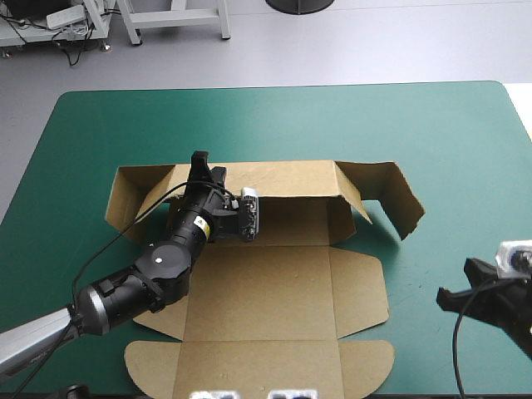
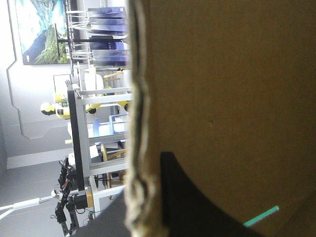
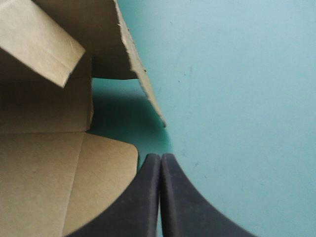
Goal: Fold the box
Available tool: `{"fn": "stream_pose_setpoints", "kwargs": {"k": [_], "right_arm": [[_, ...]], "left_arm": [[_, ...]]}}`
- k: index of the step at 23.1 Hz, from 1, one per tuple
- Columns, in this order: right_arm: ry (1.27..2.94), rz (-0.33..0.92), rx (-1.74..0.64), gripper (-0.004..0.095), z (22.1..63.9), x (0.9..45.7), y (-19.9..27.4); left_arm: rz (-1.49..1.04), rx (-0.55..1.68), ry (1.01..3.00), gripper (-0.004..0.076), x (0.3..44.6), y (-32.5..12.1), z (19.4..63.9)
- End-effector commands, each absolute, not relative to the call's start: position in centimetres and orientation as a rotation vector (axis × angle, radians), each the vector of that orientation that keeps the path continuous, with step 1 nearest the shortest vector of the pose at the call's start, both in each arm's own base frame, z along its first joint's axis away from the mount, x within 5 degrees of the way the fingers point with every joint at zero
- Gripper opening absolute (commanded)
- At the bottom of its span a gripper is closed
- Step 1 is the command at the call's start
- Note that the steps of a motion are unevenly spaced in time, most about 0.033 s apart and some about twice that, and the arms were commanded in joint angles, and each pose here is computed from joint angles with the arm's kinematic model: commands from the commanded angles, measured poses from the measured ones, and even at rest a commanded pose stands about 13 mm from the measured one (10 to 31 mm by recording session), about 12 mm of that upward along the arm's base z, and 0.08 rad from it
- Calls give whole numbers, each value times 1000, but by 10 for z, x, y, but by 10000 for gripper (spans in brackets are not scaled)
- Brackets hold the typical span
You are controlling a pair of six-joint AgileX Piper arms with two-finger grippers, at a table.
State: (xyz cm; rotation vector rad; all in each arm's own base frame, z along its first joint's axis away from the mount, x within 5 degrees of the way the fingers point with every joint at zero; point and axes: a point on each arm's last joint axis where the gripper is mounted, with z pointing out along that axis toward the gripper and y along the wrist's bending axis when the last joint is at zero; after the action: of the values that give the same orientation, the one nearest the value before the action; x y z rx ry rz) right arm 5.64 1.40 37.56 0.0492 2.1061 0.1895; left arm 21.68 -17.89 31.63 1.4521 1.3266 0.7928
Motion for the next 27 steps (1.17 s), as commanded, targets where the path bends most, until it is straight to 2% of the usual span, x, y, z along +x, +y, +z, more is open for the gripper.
{"fn": "stream_pose_setpoints", "kwargs": {"k": [1, 6, 11, 14, 18, 21, 23, 27], "right_arm": [[2000, 260, 43, -20, 407, 88, 14], [1991, 395, -43, -20, 439, 141, 17], [1986, 476, -83, -20, 464, 199, 13], [2059, 519, -136, -20, 469, 243, 10], [2163, 692, -192, -20, 447, 312, 8], [2292, 821, -234, -20, 409, 352, 6], [2344, 858, -258, -20, 392, 363, 5], [2335, 878, -290, -20, 388, 365, 7]], "left_arm": [[828, 1384, 1275, -11, 212, -173, 329], [817, 1383, 1292, -11, 212, -172, 323], [841, 1365, 1275, -11, 212, -172, 326], [868, 1336, 1297, -11, 213, -169, 327], [858, 1288, 1327, -11, 214, -167, 328], [828, 1218, 1302, -11, 214, -169, 333], [820, 1212, 1306, -11, 214, -169, 333], [808, 1196, 1317, -11, 214, -169, 333]]}}
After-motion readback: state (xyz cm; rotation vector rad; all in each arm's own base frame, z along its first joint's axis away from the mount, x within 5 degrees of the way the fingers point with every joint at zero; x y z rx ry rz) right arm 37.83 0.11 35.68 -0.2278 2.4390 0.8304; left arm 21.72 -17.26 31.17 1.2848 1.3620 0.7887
